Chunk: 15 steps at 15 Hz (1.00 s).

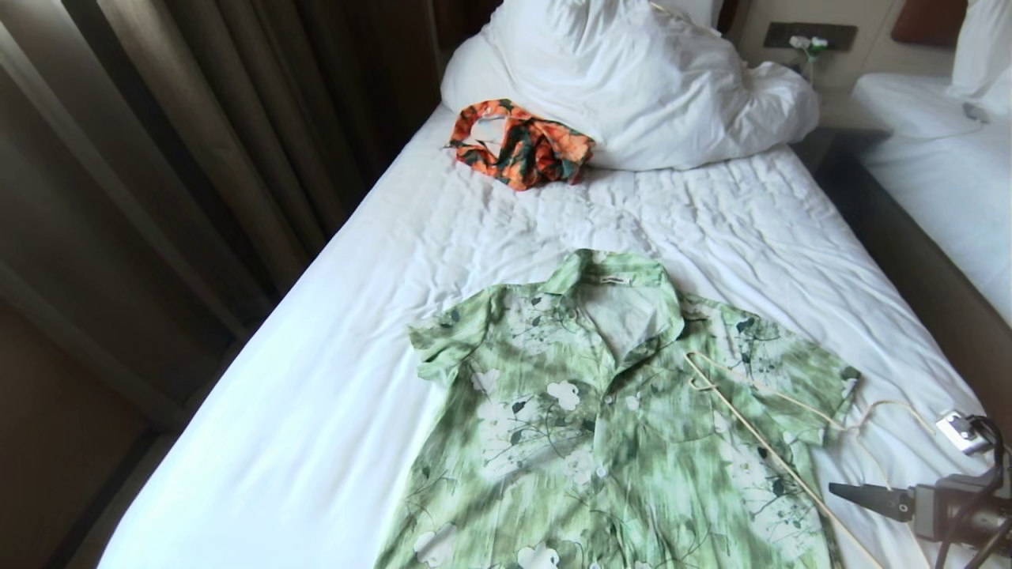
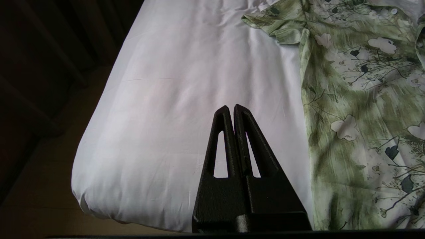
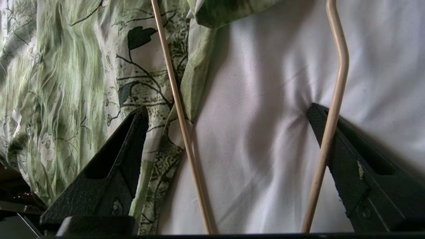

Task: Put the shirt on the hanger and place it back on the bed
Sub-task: Lift the shirt and hanger

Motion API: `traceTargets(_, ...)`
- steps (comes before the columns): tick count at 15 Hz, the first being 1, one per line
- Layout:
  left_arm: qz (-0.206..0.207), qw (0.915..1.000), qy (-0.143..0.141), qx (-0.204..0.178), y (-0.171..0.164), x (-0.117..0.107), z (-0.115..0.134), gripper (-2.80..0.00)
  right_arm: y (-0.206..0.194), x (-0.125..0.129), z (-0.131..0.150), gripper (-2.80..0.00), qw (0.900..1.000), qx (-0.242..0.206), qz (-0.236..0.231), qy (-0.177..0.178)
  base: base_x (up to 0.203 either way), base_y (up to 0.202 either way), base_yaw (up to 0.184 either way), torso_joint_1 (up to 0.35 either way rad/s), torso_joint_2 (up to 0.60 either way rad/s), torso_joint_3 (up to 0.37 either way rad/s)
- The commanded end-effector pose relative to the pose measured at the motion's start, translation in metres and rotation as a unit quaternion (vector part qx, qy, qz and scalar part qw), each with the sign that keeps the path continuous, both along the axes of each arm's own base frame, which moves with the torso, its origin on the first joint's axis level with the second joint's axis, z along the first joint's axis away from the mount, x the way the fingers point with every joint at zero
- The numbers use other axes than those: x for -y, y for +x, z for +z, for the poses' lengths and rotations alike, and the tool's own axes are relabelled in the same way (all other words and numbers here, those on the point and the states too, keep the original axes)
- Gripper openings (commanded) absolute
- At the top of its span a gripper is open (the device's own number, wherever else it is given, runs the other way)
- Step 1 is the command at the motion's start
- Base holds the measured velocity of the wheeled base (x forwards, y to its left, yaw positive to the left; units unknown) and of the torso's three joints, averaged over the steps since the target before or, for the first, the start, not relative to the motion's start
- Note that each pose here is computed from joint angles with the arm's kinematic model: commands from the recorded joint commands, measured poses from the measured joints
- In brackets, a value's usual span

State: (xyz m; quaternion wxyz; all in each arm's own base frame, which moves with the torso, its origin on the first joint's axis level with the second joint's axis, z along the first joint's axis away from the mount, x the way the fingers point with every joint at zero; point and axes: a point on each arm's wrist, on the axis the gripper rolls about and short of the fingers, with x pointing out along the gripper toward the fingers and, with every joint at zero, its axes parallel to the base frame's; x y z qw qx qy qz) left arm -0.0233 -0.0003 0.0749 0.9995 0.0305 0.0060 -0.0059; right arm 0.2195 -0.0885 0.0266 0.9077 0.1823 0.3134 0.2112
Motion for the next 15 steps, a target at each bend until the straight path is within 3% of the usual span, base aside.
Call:
traceTargets(1,0.000,1.0000,0.000,-0.001,0.000,0.000,0.000,-2.80,0.004,0.000,-0.009,0.00,1.000,0.004,0.005,0.000,0.000,0.000,0.000,0.000,0.00,0.000)
traceTargets(6,0.000,1.0000,0.000,-0.001,0.000,0.000,0.000,-2.80,0.012,-0.002,-0.024,0.00,0.998,0.055,0.010,-0.012,0.000,0.000,0.000,0.000,0.00,0.000)
traceTargets(10,0.000,1.0000,0.000,-0.001,0.000,0.000,0.000,-2.80,0.012,-0.003,-0.024,0.00,0.999,0.054,0.003,-0.002,0.000,0.000,0.000,0.000,0.00,0.000)
traceTargets(11,0.000,1.0000,0.000,-0.001,0.000,0.000,0.000,-2.80,0.012,-0.003,-0.024,-1.91,0.998,0.055,0.002,-0.001,0.000,0.000,0.000,0.000,0.00,0.000)
traceTargets(12,0.000,1.0000,0.000,-0.001,0.000,0.000,0.000,-2.80,0.012,-0.003,-0.023,-2.80,0.998,0.055,0.001,-0.001,0.000,0.000,0.000,0.000,0.00,0.000)
traceTargets(15,0.000,1.0000,0.000,-0.001,0.000,0.000,0.000,-2.80,0.011,-0.003,-0.022,-2.80,0.998,0.055,0.000,0.000,0.000,0.000,0.000,0.000,0.00,0.000)
